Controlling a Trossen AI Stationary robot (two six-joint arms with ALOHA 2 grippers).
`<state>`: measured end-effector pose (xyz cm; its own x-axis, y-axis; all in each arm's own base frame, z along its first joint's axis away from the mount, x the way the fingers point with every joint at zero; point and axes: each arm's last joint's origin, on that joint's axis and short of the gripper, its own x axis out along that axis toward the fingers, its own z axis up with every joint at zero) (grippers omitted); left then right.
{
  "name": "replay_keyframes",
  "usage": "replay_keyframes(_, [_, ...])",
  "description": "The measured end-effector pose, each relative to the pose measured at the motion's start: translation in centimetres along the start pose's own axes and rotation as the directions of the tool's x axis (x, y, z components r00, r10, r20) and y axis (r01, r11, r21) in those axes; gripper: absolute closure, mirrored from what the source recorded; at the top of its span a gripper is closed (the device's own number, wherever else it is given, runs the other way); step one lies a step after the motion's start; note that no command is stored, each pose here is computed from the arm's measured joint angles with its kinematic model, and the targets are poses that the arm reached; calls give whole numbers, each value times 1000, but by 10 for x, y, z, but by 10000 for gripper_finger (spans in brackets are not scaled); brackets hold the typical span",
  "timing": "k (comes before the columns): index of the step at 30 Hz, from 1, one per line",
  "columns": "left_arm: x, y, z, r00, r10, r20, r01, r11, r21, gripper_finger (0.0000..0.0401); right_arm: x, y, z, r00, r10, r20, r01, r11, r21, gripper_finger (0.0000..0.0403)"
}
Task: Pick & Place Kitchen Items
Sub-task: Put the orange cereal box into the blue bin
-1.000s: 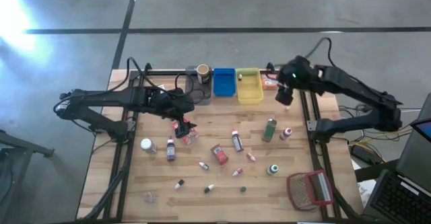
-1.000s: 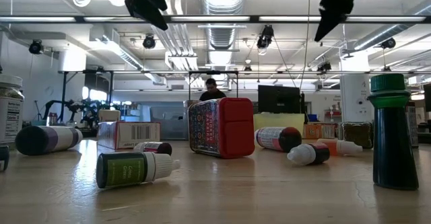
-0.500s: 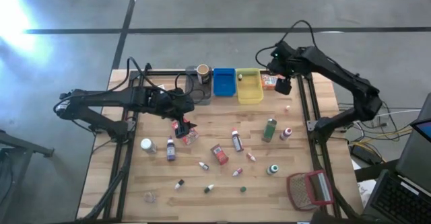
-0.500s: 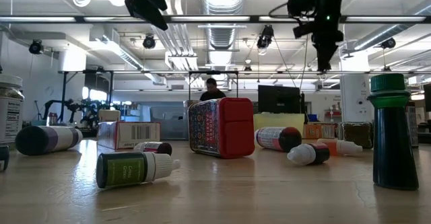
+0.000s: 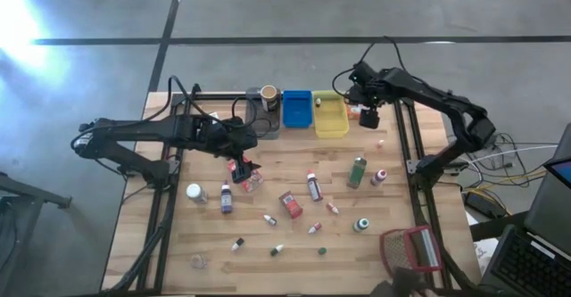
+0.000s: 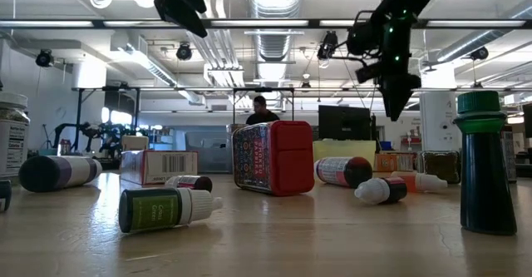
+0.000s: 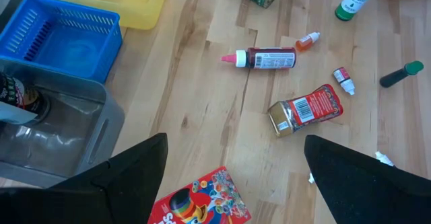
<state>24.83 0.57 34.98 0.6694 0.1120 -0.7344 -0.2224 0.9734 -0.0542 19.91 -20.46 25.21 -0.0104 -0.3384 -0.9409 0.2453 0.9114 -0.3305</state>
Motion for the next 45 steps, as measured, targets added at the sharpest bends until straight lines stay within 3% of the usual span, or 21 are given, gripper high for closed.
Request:
replay_keyframes(5, [0,0,0,1000,0,0,0,1000,0,46,21,1,9,999,25,-43,-26,999,-19,141])
replay_keyframes(15, [0,0,0,1000,0,0,0,1000,0,46,55,-2,24,996,13,-93,-16,1000,-25,78])
replay_keyframes(22, [0,0,0,1000,0,0,0,1000,0,46,58,-3,29,998,-7,-65,6,1000,-10,51])
replay_keyframes(27, [0,0,0,1000,0,0,0,1000,0,46,56,-6,33,999,-24,-36,24,1000,0,54])
replay_keyframes(38, [0,0,0,1000,0,0,0,1000,0,46,57,-5,36,999,33,-15,-31,991,132,84])
replay_keyframes(45, [0,0,0,1000,0,1,0,1000,0,46,55,-9,39,1000,10,14,-14,940,341,60])
